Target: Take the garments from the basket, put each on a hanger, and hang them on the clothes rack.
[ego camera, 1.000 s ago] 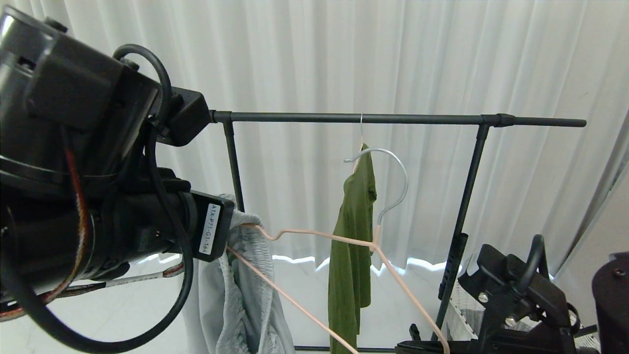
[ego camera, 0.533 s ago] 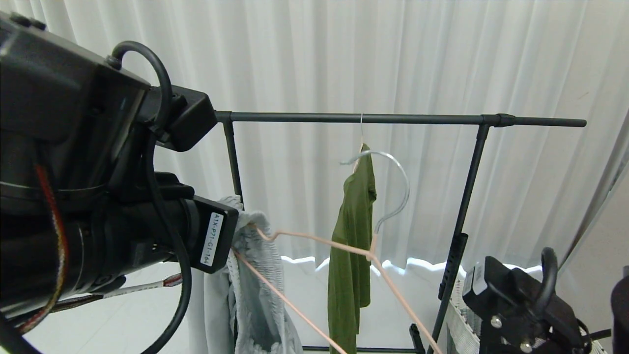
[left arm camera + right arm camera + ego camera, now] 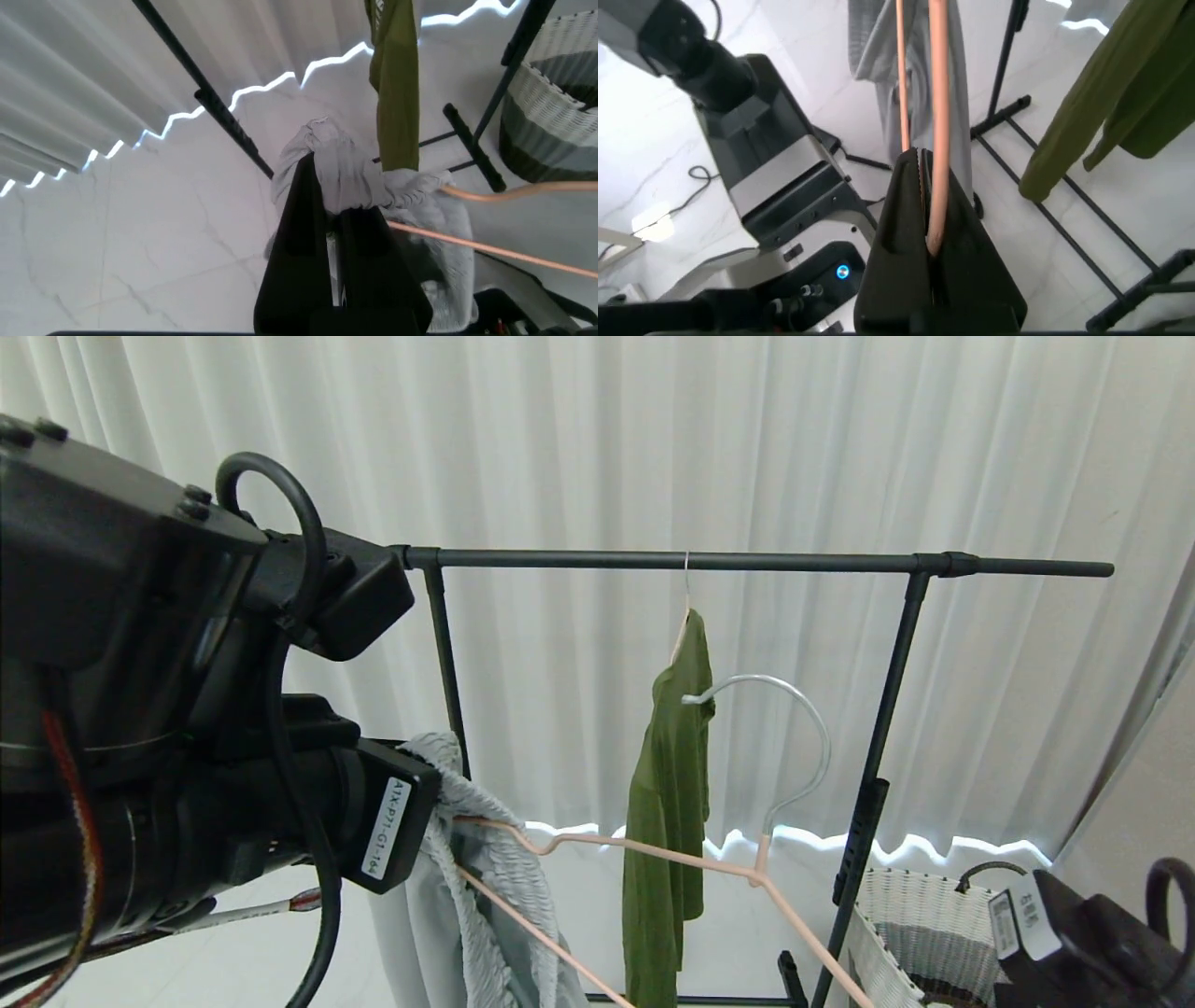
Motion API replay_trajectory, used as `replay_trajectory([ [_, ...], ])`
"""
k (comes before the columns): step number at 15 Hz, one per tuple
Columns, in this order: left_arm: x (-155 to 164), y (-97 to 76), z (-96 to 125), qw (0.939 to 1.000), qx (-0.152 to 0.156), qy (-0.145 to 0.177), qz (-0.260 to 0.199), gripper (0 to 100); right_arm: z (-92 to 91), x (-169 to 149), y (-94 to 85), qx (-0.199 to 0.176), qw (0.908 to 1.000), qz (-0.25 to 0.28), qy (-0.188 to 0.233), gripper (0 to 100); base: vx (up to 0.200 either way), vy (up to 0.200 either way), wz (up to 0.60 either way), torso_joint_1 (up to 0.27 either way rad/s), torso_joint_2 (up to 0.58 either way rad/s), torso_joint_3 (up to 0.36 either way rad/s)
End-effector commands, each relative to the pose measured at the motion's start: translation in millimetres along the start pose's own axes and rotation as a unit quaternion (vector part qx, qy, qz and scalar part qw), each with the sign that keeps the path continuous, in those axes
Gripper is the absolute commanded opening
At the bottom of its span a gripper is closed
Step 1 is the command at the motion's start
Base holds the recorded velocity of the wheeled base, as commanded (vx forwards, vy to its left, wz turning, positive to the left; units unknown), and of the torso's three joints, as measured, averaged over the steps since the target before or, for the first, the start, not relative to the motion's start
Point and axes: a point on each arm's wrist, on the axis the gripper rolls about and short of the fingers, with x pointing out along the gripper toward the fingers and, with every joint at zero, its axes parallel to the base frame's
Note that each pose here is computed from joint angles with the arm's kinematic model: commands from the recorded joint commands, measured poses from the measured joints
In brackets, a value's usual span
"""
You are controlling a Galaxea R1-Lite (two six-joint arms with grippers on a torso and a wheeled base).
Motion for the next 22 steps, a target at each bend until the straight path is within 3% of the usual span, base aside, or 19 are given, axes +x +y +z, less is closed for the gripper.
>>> replay_trajectory([
  [1,-0.4,-0.8,0.6,1.0000,-0.001,-0.002,-0.007,0,0.6,-8.0,-0.3,0.001,0.9999,0.004,-0.013,0,0.000,0.000,0.00,0.000,0.00,0.000],
  [3,-3.8,-5.2,1.1,0.9997,0.003,-0.010,-0.020,0,0.0,4.1,-0.5,0.001,1.0000,-0.003,0.001,0,0.000,0.000,0.00,0.000,0.00,0.000],
  [6,-6.8,-6.3,0.9,0.9996,0.003,-0.014,-0.025,0,6.5,29.4,-0.2,0.005,0.9997,0.001,-0.024,0,0.000,0.000,0.00,0.000,0.00,0.000],
  [14,-11.3,-10.3,11.2,0.9971,-0.021,-0.061,-0.042,0,8.1,68.7,1.2,0.007,0.9999,-0.009,0.007,0,0.000,0.000,0.00,0.000,0.00,0.000],
  [22,-16.4,-17.7,10.6,0.9953,-0.019,-0.065,-0.070,0,26.9,108.7,8.0,0.009,0.9999,-0.005,-0.011,0,0.000,0.000,0.00,0.000,0.00,0.000],
])
